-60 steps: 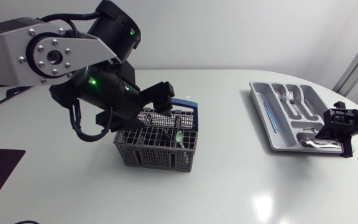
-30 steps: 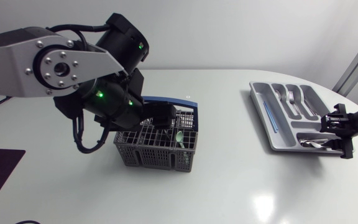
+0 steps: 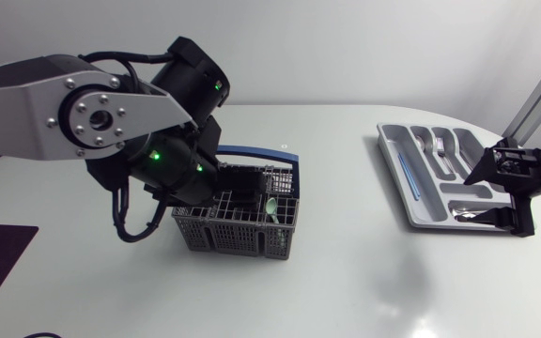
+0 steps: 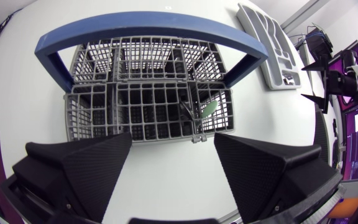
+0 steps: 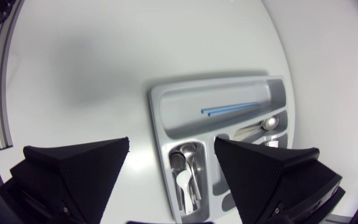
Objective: Unload the cutlery basket into the drawer organizer.
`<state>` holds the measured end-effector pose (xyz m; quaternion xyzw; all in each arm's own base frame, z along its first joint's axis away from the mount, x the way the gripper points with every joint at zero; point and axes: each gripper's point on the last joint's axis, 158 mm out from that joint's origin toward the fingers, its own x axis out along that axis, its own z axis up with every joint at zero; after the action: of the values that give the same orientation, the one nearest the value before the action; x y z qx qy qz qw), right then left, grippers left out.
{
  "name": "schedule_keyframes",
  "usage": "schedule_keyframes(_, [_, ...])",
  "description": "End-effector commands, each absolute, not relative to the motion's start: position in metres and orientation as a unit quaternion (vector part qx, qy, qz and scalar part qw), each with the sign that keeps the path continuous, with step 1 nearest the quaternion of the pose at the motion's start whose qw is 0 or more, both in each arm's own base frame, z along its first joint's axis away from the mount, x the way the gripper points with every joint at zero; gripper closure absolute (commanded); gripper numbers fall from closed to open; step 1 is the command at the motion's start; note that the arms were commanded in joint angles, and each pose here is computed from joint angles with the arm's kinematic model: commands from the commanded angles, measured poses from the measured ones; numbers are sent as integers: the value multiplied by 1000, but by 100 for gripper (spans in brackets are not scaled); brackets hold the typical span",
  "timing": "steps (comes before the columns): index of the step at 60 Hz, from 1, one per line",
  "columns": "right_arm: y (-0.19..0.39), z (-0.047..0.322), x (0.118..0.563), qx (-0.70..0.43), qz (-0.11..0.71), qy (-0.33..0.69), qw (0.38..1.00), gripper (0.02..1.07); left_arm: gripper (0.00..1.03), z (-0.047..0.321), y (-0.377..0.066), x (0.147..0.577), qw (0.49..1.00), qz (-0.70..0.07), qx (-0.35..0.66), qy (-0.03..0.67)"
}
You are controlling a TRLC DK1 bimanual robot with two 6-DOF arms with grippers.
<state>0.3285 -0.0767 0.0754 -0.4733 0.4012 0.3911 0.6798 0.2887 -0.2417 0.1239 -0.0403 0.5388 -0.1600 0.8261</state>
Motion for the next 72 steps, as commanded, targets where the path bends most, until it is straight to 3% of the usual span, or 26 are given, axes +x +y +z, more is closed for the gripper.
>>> schedule_keyframes(1, [-51, 85, 317, -446, 400, 397, 695, 7, 11, 114, -240, 284, 822, -158, -28, 547])
schedule_keyframes(12, [-1, 114, 310, -411, 407, 373, 726, 7, 11, 112, -242, 285, 819, -146, -47, 553])
schedule_keyframes(44, [113, 145, 276, -327, 418, 343, 775, 8, 11, 118, -261, 271, 782, -71, -178, 593])
schedule_keyframes(72, [165, 152, 260, -289, 422, 329, 794, 10, 12, 114, -269, 288, 741, -19, -239, 627])
